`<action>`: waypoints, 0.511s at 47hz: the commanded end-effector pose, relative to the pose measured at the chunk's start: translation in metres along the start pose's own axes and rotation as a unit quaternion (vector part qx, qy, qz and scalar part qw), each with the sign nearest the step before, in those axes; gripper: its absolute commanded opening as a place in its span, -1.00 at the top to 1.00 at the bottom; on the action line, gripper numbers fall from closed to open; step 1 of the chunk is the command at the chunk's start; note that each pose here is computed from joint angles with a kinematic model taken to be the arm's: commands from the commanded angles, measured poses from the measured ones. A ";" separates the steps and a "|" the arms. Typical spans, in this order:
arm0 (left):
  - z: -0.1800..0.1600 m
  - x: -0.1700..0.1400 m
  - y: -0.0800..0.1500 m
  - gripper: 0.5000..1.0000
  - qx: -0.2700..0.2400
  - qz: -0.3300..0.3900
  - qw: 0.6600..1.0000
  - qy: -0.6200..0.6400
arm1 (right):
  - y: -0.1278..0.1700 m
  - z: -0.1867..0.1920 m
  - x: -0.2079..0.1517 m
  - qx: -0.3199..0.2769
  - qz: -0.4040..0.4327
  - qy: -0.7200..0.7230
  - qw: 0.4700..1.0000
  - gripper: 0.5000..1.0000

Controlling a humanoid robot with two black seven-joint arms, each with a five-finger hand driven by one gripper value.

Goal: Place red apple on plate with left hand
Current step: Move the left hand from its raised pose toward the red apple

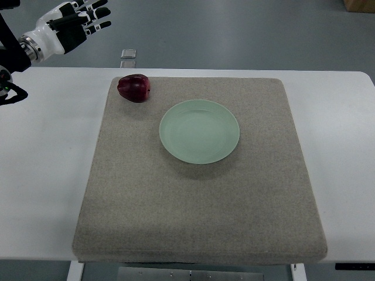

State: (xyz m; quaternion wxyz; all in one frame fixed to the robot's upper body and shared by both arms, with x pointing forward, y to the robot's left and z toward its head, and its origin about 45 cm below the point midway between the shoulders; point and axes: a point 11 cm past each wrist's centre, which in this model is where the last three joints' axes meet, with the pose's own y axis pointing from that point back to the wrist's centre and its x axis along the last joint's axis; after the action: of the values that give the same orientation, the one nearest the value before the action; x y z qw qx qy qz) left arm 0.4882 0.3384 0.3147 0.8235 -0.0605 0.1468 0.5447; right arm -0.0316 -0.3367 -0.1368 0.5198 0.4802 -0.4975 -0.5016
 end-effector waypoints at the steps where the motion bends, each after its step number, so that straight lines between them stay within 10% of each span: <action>1: -0.013 -0.001 -0.001 -0.99 0.004 0.001 1.000 0.013 | 0.000 0.000 0.000 0.000 0.000 0.000 1.000 -0.72; 24: 0.019 0.010 -0.010 -0.99 -0.026 0.041 0.999 -0.005 | 0.000 0.000 0.000 0.000 0.000 0.000 1.000 -0.72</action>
State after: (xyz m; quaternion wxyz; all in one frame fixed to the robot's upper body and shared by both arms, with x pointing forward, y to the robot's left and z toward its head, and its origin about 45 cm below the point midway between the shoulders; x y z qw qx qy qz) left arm 0.5006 0.3431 0.3158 0.7975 -0.0743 0.1476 0.5803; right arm -0.0317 -0.3367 -0.1368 0.5199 0.4802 -0.4975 -0.5017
